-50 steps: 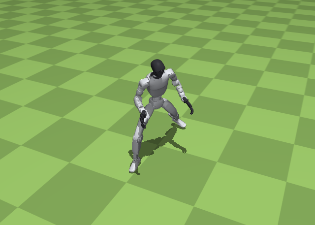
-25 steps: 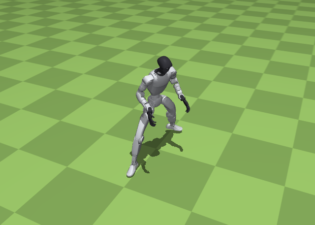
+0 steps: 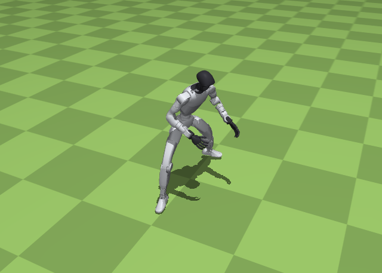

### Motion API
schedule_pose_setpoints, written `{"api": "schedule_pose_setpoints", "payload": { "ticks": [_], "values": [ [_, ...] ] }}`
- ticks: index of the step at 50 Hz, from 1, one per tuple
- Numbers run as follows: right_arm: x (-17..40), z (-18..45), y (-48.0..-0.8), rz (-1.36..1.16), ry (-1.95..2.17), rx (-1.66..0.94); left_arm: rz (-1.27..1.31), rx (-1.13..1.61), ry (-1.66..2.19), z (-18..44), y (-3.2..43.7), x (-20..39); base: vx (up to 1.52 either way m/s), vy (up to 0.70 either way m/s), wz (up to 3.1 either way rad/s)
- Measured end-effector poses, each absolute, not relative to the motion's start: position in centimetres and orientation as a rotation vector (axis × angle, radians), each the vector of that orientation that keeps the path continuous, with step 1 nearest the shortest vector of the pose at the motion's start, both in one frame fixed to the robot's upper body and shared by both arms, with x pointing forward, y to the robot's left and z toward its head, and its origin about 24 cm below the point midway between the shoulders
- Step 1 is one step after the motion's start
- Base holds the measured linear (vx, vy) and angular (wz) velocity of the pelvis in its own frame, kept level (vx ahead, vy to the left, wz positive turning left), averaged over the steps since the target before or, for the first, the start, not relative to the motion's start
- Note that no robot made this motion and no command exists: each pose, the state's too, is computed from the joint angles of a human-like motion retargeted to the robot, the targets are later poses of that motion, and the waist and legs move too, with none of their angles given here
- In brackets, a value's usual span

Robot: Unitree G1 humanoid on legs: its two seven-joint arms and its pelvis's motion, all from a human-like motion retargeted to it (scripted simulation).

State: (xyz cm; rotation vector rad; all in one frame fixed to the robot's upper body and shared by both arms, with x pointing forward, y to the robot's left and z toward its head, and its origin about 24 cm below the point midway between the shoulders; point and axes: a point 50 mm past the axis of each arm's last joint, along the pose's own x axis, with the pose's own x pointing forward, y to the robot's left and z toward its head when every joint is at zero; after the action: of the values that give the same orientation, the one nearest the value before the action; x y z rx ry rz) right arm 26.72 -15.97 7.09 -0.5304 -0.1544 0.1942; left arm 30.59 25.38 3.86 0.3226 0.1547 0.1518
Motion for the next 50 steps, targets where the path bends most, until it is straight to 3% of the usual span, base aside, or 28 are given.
{"api": "schedule_pose_setpoints", "payload": {
  "ticks": [12, 25, 35, 50],
  "values": [
    [27.1, 7.4, -17.7, 0.025, -0.164, -0.469, 0.257, 0.189, 0.342, -1.1, 27.8, 25.0, 0.22, -0.46, -0.62],
    [26.8, 10.3, -22.7, -0.131, -0.237, -0.528, 0.140, 0.125, 0.592, -7.7, 23.5, 20.3, -0.01, 0.11, -0.15],
    [24.5, 7.0, -25.3, -0.309, -0.080, -0.503, -0.048, 0.310, 0.536, -6.8, 20.4, 23.0, -0.21, 0.35, -0.29],
    [20.4, 1.9, -23.1, -0.119, 0.117, -0.678, -0.445, 0.620, 0.306, -3.3, 13.2, 28.1, -0.11, 0.26, 0.10]
  ]
}}
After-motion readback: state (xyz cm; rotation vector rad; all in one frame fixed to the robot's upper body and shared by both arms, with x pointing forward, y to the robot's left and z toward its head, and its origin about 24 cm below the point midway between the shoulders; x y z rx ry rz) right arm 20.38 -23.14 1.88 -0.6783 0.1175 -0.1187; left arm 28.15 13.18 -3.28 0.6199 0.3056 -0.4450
